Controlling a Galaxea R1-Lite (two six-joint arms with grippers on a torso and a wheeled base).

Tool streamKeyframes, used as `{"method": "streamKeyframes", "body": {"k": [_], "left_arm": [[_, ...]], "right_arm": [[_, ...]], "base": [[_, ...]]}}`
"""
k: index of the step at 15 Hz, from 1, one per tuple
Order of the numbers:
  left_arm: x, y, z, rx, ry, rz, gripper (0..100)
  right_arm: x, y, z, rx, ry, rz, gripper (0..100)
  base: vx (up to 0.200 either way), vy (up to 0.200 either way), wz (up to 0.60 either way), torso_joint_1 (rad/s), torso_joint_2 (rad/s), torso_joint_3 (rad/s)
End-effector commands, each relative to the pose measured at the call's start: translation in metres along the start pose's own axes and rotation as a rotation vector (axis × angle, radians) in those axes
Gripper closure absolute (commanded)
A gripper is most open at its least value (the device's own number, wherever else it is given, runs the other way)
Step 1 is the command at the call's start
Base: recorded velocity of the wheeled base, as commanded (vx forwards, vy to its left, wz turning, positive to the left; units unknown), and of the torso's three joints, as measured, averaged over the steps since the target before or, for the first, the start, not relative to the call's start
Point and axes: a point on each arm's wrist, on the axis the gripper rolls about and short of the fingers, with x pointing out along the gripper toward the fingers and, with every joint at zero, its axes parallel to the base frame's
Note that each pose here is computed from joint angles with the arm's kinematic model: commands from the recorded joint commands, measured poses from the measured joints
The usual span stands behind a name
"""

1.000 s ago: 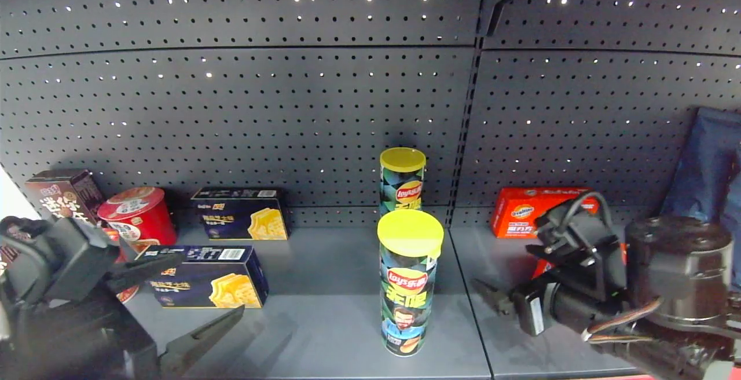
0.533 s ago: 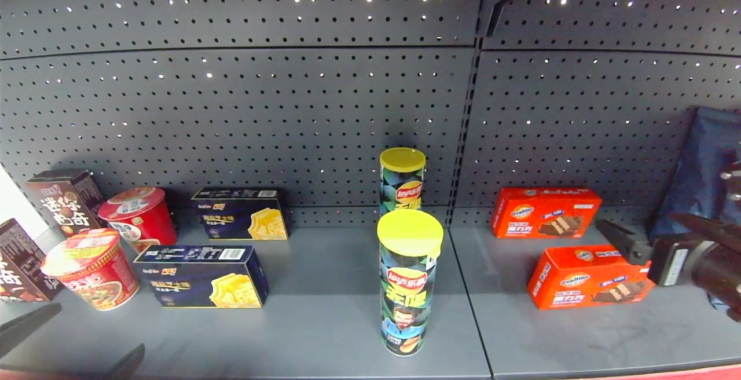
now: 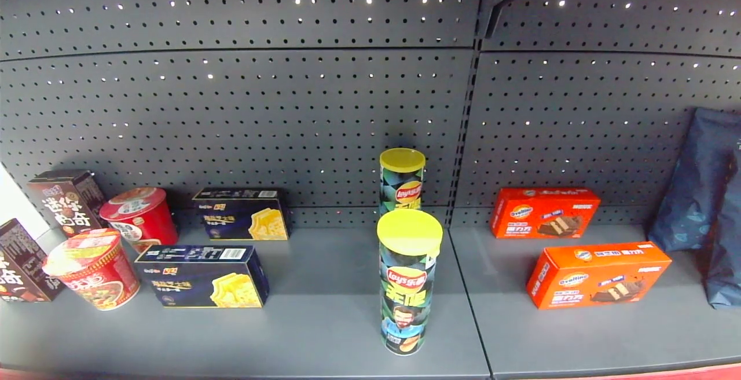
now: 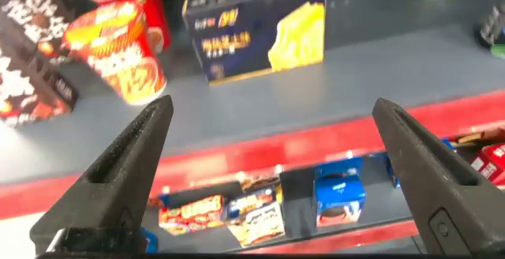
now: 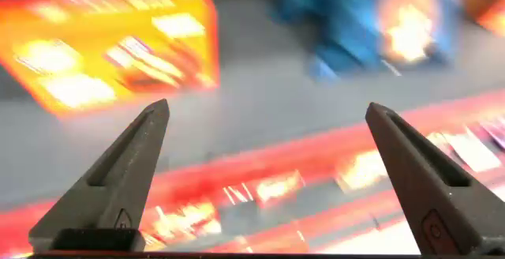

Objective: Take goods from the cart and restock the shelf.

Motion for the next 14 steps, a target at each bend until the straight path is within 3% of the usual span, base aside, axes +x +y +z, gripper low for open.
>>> {"method": "streamKeyframes", "body": {"k": [1,3,5,7,8,9,10,14], "left_arm": [[-0.012,-0.003,-0.011,0.015,-0.080,0.032,0],[-0.007,-0.004,-0.022,0.028,-0.044,0.015,0],[-0.005,-0.004,-0.022,0.029,-0.089,0.016,0],[-0.005,-0.004,-0.022,0.015,-0.092,0.015,0],[-0.005,-0.004,-0.021,-0.011,-0.094,0.016,0],[-0.004,-0.004,-0.022,-0.017,-0.092,0.015,0],[-0.005,-0.004,-0.022,-0.017,-0.092,0.015,0],[-0.005,-0.004,-0.022,-0.021,-0.092,0.015,0]], "right_arm": [[-0.037,-0.009,-0.038,0.059,-0.094,-0.073,0],[-0.036,-0.006,-0.038,0.055,-0.103,0.059,0],[-0.037,-0.004,-0.038,0.039,-0.096,0.166,0],[-0.037,-0.004,-0.037,0.041,-0.096,0.166,0],[-0.037,-0.004,-0.038,0.062,-0.096,0.149,0],[-0.036,-0.007,-0.038,0.077,-0.098,0.005,0],[-0.036,-0.009,-0.038,0.077,-0.098,-0.058,0],[-0.036,-0.007,-0.038,0.085,-0.098,0.013,0]], "base": [[0.000,0.000,0.00,0.000,0.00,0.000],[0.000,0.000,0.00,0.000,0.00,0.000],[0.000,0.000,0.00,0.000,0.00,0.000],[0.000,0.000,0.00,0.000,0.00,0.000],[0.000,0.000,0.00,0.000,0.00,0.000],[0.000,0.000,0.00,0.000,0.00,0.000],[0.000,0.000,0.00,0.000,0.00,0.000],[0.000,0.000,0.00,0.000,0.00,0.000]]}}
